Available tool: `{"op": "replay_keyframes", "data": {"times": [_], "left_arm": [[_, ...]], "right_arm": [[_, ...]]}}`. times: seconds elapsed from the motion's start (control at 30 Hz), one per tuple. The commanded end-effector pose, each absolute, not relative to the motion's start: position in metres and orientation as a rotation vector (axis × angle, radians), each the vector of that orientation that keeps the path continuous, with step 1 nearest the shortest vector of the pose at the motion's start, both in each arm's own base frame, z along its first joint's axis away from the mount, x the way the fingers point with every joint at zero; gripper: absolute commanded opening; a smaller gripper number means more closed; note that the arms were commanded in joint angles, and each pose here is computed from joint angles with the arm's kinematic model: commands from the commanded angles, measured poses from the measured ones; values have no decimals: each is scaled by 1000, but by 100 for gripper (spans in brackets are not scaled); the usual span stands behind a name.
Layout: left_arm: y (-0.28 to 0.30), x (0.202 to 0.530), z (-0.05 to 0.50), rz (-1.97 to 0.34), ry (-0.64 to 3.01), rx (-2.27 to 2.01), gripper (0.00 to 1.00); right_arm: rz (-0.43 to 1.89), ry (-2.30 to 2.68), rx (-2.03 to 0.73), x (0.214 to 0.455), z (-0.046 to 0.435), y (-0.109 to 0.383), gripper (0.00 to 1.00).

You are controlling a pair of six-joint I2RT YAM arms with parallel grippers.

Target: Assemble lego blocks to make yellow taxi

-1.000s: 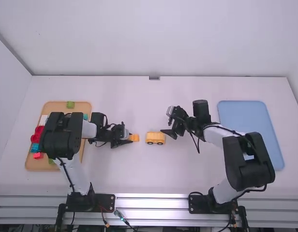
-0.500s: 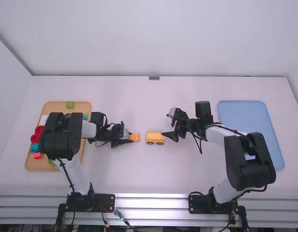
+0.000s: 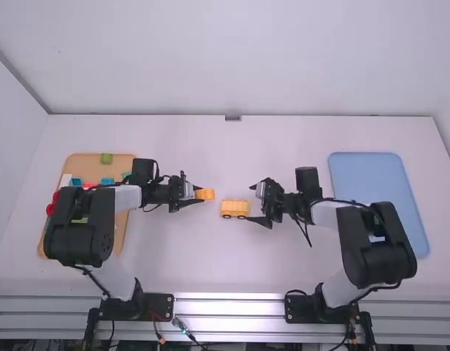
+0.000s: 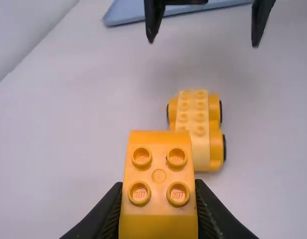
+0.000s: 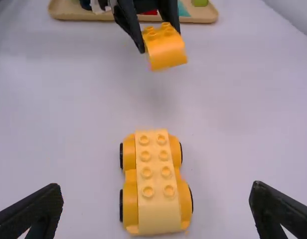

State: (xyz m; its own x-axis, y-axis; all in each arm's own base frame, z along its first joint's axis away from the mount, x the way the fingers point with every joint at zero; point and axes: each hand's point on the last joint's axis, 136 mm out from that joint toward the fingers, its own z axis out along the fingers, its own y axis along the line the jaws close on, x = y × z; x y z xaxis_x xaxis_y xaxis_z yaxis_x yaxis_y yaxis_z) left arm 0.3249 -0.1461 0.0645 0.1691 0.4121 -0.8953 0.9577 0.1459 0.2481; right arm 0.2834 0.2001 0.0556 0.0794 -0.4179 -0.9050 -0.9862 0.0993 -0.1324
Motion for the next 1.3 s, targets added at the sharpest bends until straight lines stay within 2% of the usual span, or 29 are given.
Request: {"op": "replay_keyframes", "data": {"times": [0.0,0.13,0.33,0.6,0.77,0.9,1.17,1.23,1.27], "left_arm": [[-162,318,75,-764,1403,1424,25],[-180,312,76,-775,1346,1474,22],[-186,311,79,-796,1340,1471,21],[-206,309,71,-842,1348,1481,20],[-220,314,59,-823,1382,1492,18],[-225,317,52,-821,1425,1478,18],[-230,317,39,-897,1469,1461,17],[-233,315,39,-913,1457,1465,16],[-233,316,39,-914,1457,1464,15]], "right_arm": [[788,1532,-1443,277,44,204,99],[795,1465,-1418,276,30,214,99],[858,1463,-1402,292,3,230,99],[937,1486,-1404,310,-13,239,99],[954,1502,-1409,312,-16,238,100],[953,1480,-1459,303,-21,241,92],[907,1537,-1490,301,-32,246,89],[908,1538,-1488,302,-32,245,84],[906,1540,-1489,301,-33,245,76]]}}
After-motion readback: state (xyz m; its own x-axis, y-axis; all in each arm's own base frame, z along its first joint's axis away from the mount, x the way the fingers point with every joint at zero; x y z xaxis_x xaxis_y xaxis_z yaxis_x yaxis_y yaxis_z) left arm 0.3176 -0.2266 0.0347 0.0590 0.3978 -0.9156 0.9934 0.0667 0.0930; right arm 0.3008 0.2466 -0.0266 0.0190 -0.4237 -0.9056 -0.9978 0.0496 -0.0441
